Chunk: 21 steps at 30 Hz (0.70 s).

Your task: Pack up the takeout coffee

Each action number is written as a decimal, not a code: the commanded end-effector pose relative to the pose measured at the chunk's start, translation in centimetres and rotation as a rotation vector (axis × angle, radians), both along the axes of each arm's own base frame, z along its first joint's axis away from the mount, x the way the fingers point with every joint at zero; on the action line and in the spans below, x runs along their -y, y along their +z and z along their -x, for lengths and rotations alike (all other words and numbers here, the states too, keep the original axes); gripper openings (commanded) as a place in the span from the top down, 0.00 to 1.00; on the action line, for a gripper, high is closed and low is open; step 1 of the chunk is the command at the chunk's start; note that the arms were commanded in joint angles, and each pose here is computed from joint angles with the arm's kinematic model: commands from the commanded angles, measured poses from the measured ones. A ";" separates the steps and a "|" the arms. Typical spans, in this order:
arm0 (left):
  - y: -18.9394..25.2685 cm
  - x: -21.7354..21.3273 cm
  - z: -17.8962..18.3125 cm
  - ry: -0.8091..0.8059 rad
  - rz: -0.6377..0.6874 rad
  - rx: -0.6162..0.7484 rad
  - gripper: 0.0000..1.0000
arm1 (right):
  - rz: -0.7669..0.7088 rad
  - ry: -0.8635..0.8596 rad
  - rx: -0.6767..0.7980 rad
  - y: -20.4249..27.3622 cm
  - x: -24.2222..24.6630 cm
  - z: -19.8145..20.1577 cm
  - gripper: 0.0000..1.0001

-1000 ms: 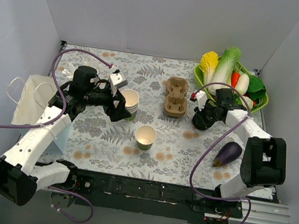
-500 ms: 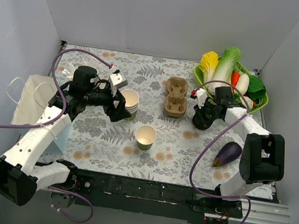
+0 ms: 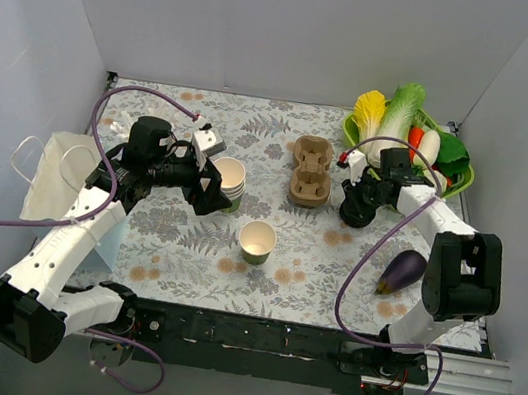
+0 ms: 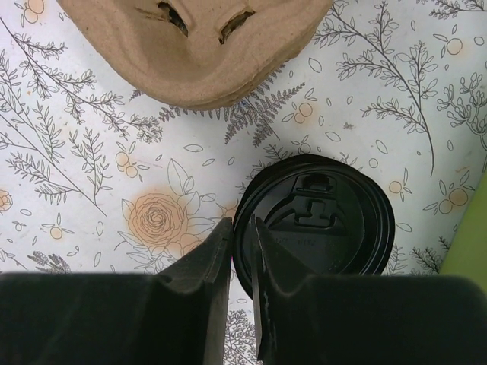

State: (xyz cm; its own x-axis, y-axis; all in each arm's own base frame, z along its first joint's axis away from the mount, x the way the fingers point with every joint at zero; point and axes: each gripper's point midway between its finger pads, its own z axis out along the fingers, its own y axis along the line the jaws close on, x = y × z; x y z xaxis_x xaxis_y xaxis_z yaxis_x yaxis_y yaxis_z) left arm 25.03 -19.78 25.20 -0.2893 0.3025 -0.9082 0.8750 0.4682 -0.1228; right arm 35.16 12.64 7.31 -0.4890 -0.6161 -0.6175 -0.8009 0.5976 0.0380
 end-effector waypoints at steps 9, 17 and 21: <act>-0.2 -0.1 0.5 -0.023 0.003 -0.003 0.18 | -0.042 -0.012 -0.002 0.9 -0.8 -1.5 0.83; -0.1 0.0 0.5 -0.025 0.004 -0.007 0.19 | -0.061 -0.016 0.011 2.8 -1.0 -1.5 0.99; -0.3 0.0 0.6 -0.030 0.004 -0.009 0.19 | -0.061 -0.020 0.040 4.5 -0.8 -1.3 0.99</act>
